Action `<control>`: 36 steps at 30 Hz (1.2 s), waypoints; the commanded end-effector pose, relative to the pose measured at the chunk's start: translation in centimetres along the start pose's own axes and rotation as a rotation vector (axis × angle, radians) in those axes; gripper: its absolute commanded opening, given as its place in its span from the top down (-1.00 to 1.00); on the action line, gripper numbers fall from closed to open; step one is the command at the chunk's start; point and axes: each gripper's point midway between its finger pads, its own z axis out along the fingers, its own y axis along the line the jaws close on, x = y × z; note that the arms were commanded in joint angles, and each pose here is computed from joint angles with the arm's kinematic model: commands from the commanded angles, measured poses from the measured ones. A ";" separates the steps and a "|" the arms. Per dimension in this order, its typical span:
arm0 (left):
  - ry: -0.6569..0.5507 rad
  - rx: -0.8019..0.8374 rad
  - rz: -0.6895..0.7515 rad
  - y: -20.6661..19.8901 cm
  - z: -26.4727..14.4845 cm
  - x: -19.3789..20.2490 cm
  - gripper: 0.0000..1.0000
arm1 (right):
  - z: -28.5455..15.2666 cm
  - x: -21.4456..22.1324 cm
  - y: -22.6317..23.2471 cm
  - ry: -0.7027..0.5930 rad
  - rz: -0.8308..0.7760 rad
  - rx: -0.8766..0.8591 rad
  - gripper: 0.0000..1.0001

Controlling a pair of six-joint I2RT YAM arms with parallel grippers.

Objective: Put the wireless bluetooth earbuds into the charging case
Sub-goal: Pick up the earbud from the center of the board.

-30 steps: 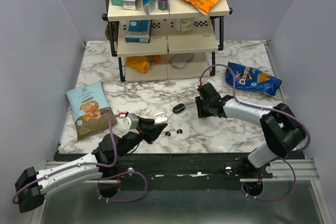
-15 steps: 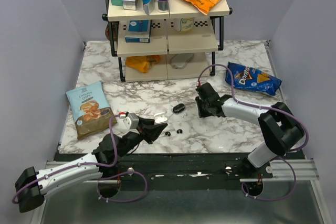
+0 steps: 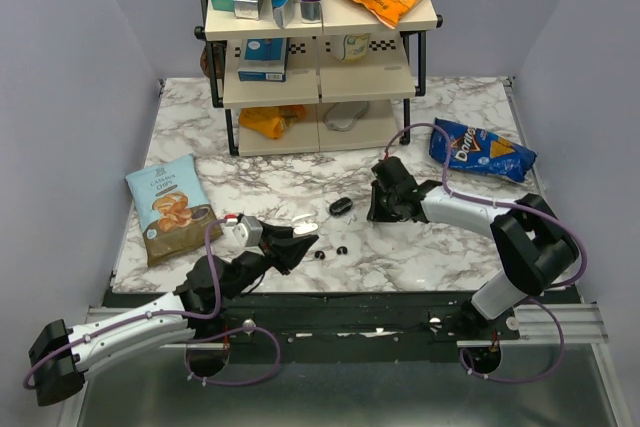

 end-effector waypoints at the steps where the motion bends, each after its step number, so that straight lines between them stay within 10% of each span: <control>1: 0.038 0.014 -0.006 0.0 -0.6 1.7 1.00 | 0.2 -0.3 1.5 -0.005 0.114 -0.042 0.99; 14: 0.032 0.002 -0.001 0.2 -0.5 1.5 1.00 | -2.4 -2.8 0.7 -0.173 0.074 -0.041 0.99; 36: -0.262 0.118 0.280 -3.7 8.8 -9.5 1.00 | -28.0 -15.0 9.6 -0.698 -0.159 -0.477 0.99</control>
